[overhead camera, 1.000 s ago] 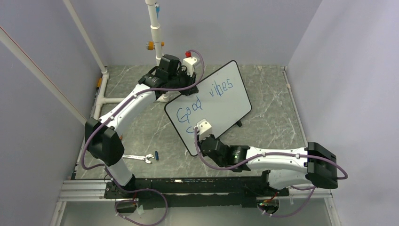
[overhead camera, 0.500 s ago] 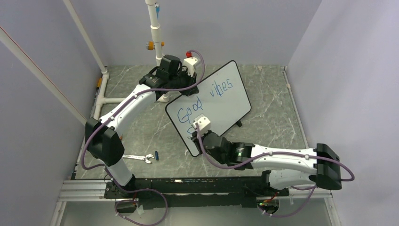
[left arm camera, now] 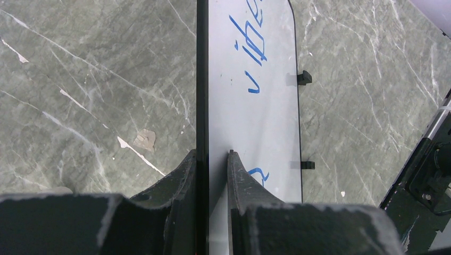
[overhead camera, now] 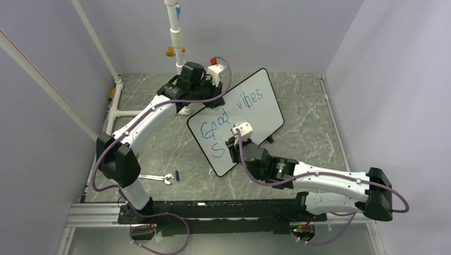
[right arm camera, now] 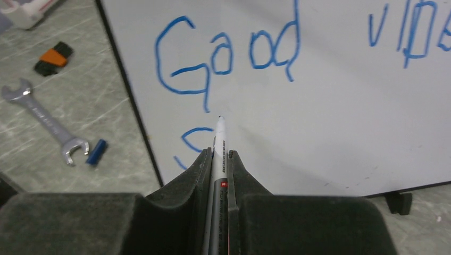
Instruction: Write a sentence on the whiteboard
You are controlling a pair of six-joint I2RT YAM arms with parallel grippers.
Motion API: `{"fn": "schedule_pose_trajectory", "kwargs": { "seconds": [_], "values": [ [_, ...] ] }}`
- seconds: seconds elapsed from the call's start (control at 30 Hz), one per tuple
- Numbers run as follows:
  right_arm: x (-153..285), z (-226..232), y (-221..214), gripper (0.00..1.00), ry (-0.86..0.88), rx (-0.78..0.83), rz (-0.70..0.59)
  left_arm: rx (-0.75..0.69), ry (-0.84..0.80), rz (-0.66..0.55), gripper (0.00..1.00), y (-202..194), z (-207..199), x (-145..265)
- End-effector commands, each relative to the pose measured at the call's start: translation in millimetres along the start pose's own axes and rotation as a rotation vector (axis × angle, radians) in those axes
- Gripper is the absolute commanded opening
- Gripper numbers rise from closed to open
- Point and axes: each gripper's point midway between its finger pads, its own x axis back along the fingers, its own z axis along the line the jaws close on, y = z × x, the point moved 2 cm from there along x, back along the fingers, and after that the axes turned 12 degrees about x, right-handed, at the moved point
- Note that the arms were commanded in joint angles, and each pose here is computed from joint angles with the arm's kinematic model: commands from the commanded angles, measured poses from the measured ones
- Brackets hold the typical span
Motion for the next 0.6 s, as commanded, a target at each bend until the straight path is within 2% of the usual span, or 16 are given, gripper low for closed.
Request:
{"fn": "schedule_pose_trajectory", "kwargs": {
  "seconds": [0.0, 0.57],
  "values": [
    [-8.2, -12.0, 4.5, 0.00, -0.038, 0.007, -0.012, -0.084, 0.089, -0.046, 0.00, 9.7, 14.5, 4.7],
    [-23.3, -7.7, -32.6, 0.00, -0.041, 0.036, 0.071, -0.087, 0.089, -0.044, 0.00, 9.4, 14.7, 3.8]
  ]
}}
